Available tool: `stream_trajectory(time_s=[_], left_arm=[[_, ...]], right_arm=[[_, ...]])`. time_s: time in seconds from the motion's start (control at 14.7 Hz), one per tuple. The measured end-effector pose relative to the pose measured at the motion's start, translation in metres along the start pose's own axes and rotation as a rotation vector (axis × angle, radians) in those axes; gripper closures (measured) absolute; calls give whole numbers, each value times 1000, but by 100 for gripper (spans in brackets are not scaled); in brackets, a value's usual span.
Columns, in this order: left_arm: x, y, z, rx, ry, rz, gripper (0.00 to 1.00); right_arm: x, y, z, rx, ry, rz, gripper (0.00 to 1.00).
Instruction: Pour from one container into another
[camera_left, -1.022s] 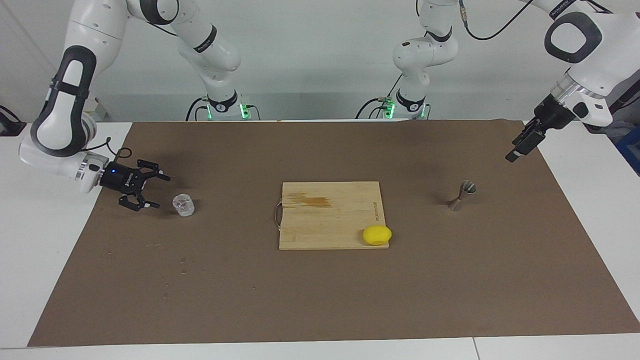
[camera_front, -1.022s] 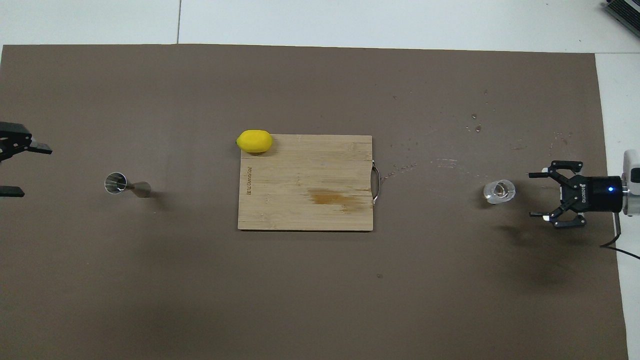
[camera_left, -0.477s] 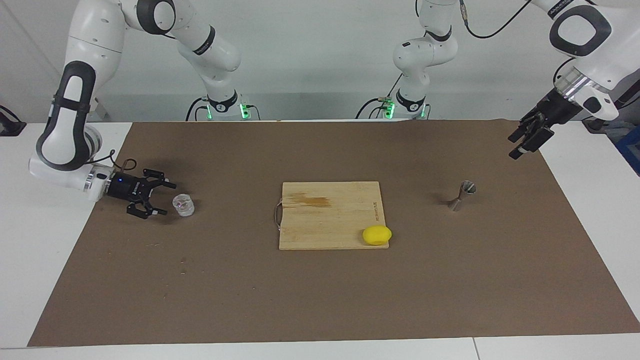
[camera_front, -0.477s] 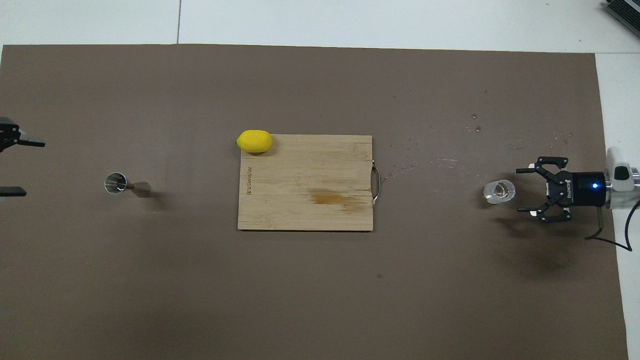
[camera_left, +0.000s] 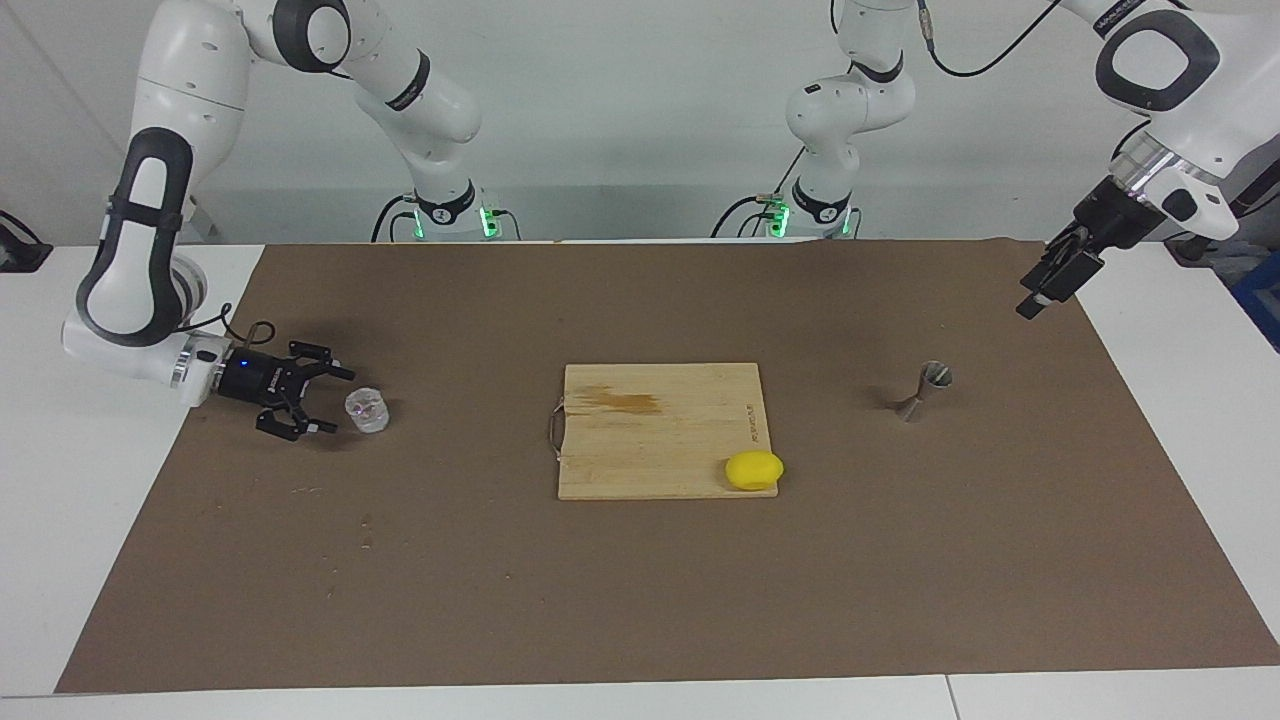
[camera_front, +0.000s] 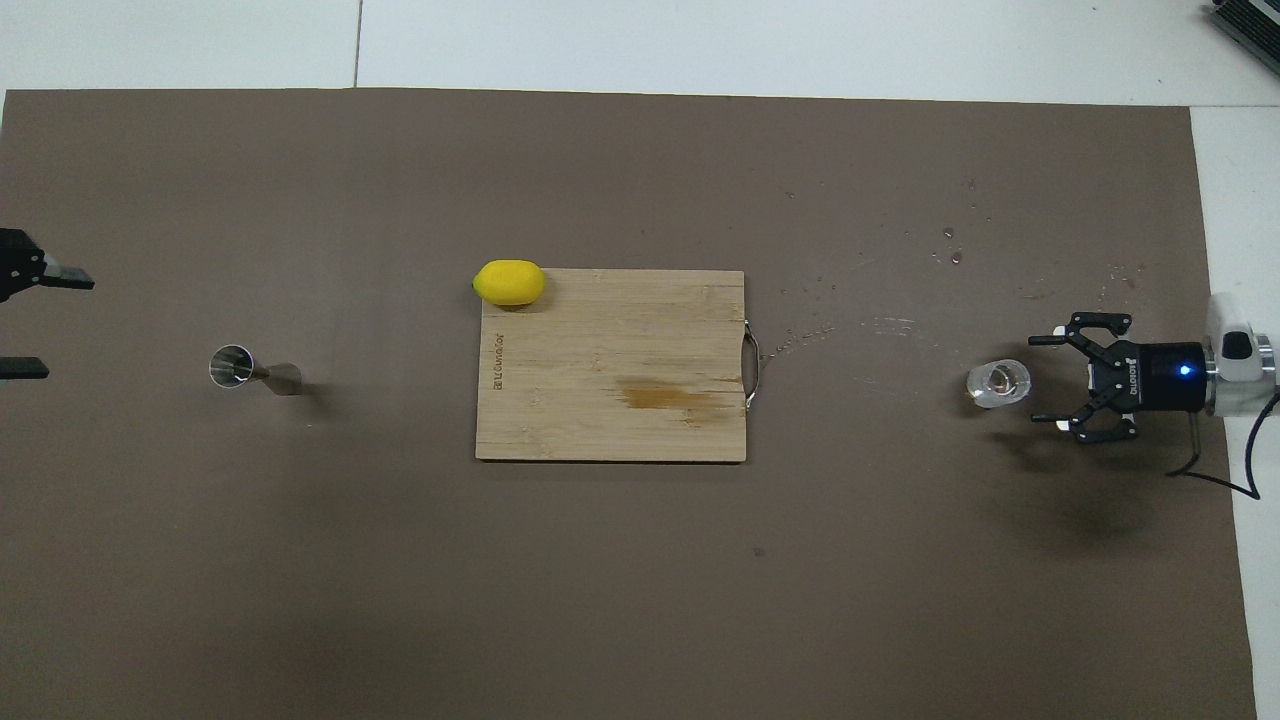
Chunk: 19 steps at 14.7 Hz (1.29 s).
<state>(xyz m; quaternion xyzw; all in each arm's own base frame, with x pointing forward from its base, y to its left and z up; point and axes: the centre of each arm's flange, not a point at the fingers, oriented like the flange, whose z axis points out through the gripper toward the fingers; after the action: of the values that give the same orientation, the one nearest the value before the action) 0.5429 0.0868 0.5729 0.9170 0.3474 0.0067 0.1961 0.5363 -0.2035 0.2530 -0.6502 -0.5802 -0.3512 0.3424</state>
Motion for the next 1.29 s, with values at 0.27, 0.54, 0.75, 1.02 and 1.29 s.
stream_trajectory(time_s=[0.27, 0.54, 0.75, 1.02, 1.29], left_arm=[[6, 0, -5, -17, 42, 342, 0], [4, 6, -5, -111, 47, 642, 0], [5, 4, 0, -148, 58, 865, 0], [1, -6, 24, -170, -5, 894, 0], [8, -26, 37, -323, -90, 820, 0]], right_arm=[[-7, 3, 4, -11, -18, 6, 0], [-4, 5, 12, 0, -19, 1, 0], [-3, 6, 14, 3, -20, -2, 0], [-4, 6, 16, 6, -19, -1, 0], [-1, 7, 25, 18, -23, -6, 0]])
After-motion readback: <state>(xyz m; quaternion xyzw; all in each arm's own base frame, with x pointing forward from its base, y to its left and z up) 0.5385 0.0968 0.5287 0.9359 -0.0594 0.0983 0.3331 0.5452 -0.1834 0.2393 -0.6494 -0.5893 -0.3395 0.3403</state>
